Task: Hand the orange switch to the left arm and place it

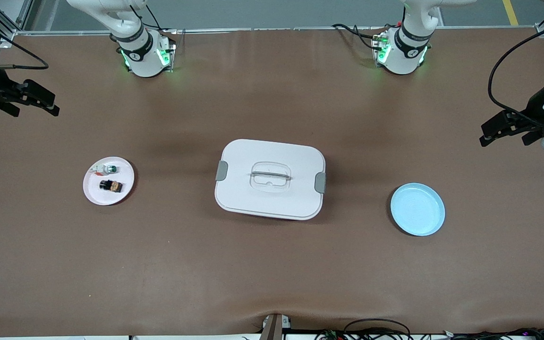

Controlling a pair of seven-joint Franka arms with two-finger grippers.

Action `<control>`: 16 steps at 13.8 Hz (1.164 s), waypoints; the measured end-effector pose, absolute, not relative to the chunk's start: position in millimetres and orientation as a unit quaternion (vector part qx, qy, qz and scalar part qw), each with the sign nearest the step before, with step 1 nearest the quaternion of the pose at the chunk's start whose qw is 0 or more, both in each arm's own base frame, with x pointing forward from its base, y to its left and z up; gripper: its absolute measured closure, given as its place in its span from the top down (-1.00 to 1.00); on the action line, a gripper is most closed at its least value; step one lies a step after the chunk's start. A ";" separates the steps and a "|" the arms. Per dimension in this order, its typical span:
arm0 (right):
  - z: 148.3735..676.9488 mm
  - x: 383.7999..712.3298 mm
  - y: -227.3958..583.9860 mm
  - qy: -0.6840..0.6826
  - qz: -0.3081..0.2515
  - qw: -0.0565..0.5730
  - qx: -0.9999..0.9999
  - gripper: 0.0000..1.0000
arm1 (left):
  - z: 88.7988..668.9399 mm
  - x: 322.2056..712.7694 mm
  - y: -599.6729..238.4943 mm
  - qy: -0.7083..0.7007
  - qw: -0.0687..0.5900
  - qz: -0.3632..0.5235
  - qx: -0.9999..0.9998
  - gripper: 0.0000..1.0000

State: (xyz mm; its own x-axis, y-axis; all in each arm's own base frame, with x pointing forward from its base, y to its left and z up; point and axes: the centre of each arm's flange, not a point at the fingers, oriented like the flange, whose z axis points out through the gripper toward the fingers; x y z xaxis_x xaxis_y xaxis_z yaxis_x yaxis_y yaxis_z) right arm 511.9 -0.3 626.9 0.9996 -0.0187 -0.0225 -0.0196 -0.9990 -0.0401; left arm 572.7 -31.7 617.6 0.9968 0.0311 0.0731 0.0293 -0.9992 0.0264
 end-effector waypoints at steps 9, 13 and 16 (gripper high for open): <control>628.7 511.9 -1.6 0.011 0.010 0.020 -1.000 1.00 | 617.0 572.3 -31.7 0.012 0.012 0.035 0.999 1.00; 627.5 509.9 -1.5 0.009 0.019 0.020 -1.000 1.00 | 616.9 572.4 -31.8 0.012 0.012 0.034 0.999 1.00; 628.1 509.8 -1.5 -0.011 0.018 0.020 -1.000 1.00 | 616.9 572.4 -32.1 0.012 0.012 0.034 0.999 1.00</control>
